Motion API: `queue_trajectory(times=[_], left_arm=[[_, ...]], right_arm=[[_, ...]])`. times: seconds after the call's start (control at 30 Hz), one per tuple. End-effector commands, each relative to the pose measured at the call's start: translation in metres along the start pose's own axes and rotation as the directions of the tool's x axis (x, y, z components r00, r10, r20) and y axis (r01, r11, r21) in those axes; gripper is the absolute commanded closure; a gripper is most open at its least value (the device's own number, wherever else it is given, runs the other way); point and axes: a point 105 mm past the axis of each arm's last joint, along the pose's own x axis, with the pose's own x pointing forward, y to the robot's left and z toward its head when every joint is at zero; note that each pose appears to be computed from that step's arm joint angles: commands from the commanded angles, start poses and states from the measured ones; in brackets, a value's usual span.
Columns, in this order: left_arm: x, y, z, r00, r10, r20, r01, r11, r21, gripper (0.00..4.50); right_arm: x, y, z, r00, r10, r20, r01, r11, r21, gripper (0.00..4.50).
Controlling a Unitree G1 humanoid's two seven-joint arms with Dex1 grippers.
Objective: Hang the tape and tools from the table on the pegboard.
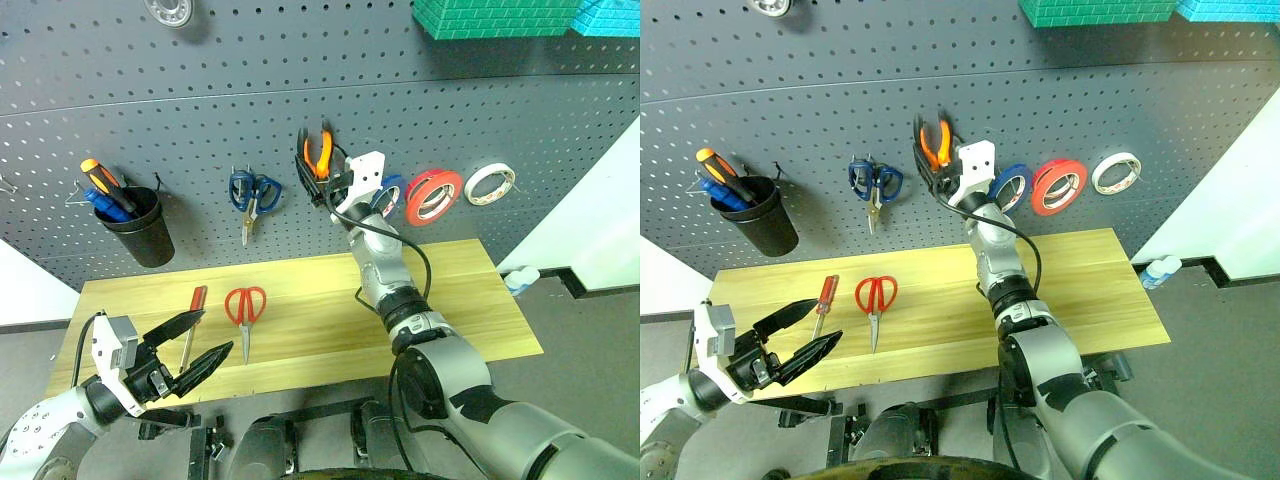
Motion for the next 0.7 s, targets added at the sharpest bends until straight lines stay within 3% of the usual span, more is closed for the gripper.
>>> queue_trajectory(times=[0.03,0.33,0.7], left_arm=[[0.0,-0.002,0.011,1.0,-0.008,0.018,0.007,0.999,0.036,0.0],[0.005,-0.001,0.011,1.0,-0.005,0.029,0.004,0.999,0.038,0.0],[0.012,0.004,0.013,0.999,-0.005,0.05,0.002,0.999,0.047,0.0]], right_arm=[[0.006,0.0,0.015,0.998,0.006,0.054,-0.005,1.0,-0.019,0.01],[0.009,-0.002,0.021,0.998,0.004,0.067,-0.002,1.0,-0.031,0.01],[0.003,0.001,0.048,0.984,0.024,0.175,-0.021,1.0,-0.02,0.01]])
